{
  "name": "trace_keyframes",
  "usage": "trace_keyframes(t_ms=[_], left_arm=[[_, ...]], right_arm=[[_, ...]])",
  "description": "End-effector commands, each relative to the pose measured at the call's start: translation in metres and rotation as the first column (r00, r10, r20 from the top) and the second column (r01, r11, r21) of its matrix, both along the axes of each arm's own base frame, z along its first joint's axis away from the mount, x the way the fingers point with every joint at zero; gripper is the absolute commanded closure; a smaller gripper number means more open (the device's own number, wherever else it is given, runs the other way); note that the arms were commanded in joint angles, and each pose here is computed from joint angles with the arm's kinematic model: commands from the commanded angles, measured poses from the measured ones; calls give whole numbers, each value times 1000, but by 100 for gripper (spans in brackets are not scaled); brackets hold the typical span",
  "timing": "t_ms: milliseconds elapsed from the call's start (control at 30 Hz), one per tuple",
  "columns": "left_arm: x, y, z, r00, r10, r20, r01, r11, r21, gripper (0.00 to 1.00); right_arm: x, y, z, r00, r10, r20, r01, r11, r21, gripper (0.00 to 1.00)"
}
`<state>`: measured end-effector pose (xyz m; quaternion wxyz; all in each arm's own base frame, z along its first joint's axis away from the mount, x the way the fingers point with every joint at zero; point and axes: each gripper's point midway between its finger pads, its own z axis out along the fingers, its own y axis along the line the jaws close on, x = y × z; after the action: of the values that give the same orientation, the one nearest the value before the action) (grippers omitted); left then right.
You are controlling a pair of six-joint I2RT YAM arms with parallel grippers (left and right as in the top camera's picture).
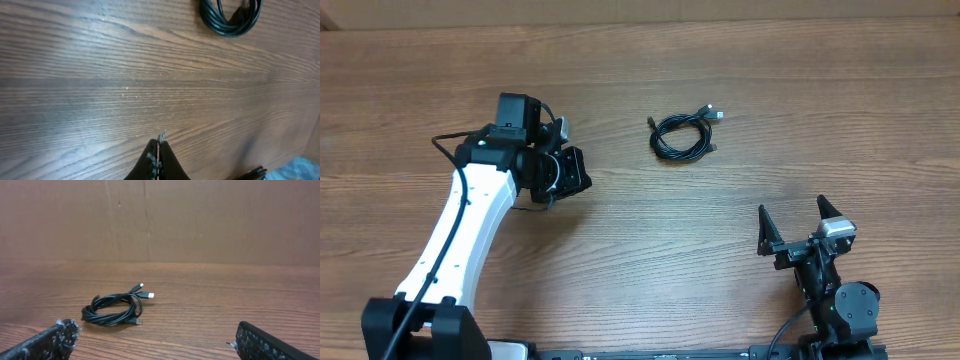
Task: Untangle cables
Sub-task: 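Raise the left arm and move its gripper left of the black cable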
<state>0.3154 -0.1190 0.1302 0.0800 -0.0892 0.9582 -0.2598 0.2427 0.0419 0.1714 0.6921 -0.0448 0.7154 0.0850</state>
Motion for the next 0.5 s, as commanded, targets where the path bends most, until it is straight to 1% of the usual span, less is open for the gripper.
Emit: trace_keyframes(t_ms=[0,100,333,467], left_arm=[[2,-11,4,1000,-9,-2,9,1000,-15,95],[1,-12,2,1000,-17,0,17,1000,4,96],[2,-14,3,1000,-23,8,23,1000,3,96],[2,-15,3,1000,-27,11,27,1000,3,96]], right_arm=[[0,1,-2,1000,4,5,-4,1000,-4,0],[0,1,-2,1000,4,4,-4,1000,-4,0],[0,1,-1,1000,7,7,-7,1000,-3,0],[-3,14,6,996,79,35,-80,997,7,0]])
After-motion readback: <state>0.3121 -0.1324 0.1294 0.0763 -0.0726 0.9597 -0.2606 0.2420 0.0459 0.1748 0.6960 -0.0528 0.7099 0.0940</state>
